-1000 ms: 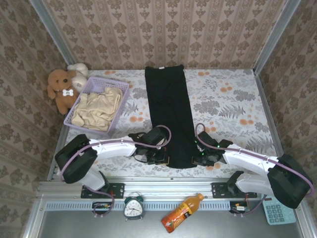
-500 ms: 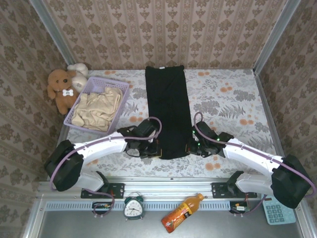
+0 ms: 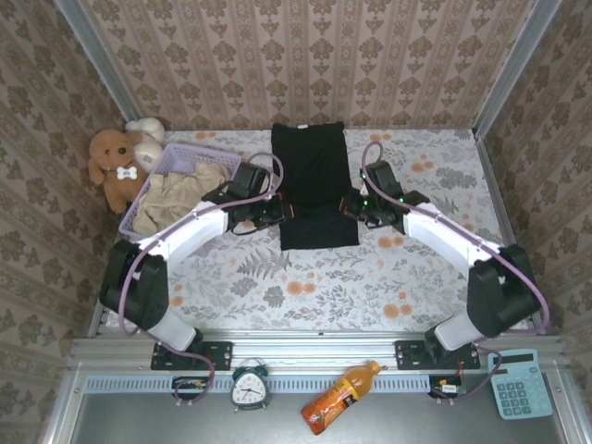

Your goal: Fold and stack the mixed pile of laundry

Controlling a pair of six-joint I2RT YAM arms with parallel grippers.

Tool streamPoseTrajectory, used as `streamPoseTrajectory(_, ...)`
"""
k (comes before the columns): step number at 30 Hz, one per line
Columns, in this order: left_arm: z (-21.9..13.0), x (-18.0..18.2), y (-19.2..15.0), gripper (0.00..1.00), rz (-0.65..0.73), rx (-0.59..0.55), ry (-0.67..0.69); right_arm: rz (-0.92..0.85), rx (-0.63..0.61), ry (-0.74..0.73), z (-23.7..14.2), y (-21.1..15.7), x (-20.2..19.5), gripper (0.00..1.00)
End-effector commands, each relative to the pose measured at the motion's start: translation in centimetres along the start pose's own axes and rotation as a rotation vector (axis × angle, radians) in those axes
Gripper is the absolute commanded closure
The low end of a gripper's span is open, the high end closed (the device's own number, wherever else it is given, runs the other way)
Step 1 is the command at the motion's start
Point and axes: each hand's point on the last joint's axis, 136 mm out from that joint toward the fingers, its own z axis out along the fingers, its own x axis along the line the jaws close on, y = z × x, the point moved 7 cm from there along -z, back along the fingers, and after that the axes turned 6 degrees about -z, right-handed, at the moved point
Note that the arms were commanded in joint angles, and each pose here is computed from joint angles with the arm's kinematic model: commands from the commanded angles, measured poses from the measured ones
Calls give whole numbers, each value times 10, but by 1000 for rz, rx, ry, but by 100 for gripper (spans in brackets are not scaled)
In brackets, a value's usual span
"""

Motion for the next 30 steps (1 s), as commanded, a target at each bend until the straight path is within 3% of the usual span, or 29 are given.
streamPoseTrajectory(1, 11, -1, 38, 96, 39, -63, -36, -11, -35, 23, 22, 30, -3, 100)
streamPoseTrajectory(5, 29, 4, 79, 95, 23, -78, -48, 13, -43, 59, 57, 61, -2, 100)
streamPoseTrajectory(7, 38, 8, 97, 84, 26, -85, -38, 14, -51, 43, 75, 73, -4, 100)
streamPoseTrajectory(9, 47, 12, 116, 78, 25, -86, -45, 30, -86, 50, 92, 90, -8, 95)
streamPoseTrajectory(10, 51, 16, 125, 70, 10, -97, -36, 35, -113, 68, 98, 99, -8, 90)
streamPoseTrajectory(11, 52, 19, 136, 47, -6, -108, -41, 41, -118, 78, 104, 110, -7, 68)
streamPoseTrajectory(12, 54, 21, 146, 4, -29, -105, -47, 45, -106, 92, 107, 120, -5, 40)
streamPoseTrajectory(13, 52, 25, 152, 0, -49, -107, -48, 43, -111, 118, 105, 128, -3, 26)
streamPoseTrajectory(15, 42, 26, 161, 0, -56, -148, -61, 15, -184, 141, 90, 138, 4, 9)
streamPoseTrajectory(16, 35, 23, 162, 0, -36, -179, -56, 2, -207, 137, 81, 140, 5, 7)
streamPoseTrajectory(20, 12, 8, 150, 0, 76, -233, -20, -42, -174, 122, 62, 123, 3, 16)
streamPoseTrajectory(23, 13, 3, 131, 0, 84, -202, -89, -50, -114, 123, 56, 98, -4, 25)
streamPoseTrajectory(24, 16, 1, 121, 7, 87, -184, -120, -49, -85, 119, 54, 88, -7, 32)
streamPoseTrajectory(25, 20, 0, 111, 21, 85, -167, -146, -47, -57, 117, 52, 77, -10, 43)
streamPoseTrajectory(29, 35, -13, 75, 100, 103, -120, -230, -60, 25, 139, 47, 35, -9, 80)
streamPoseTrajectory(30, 43, -18, 62, 100, 114, -98, -244, -66, 46, 137, 48, 25, -8, 93)
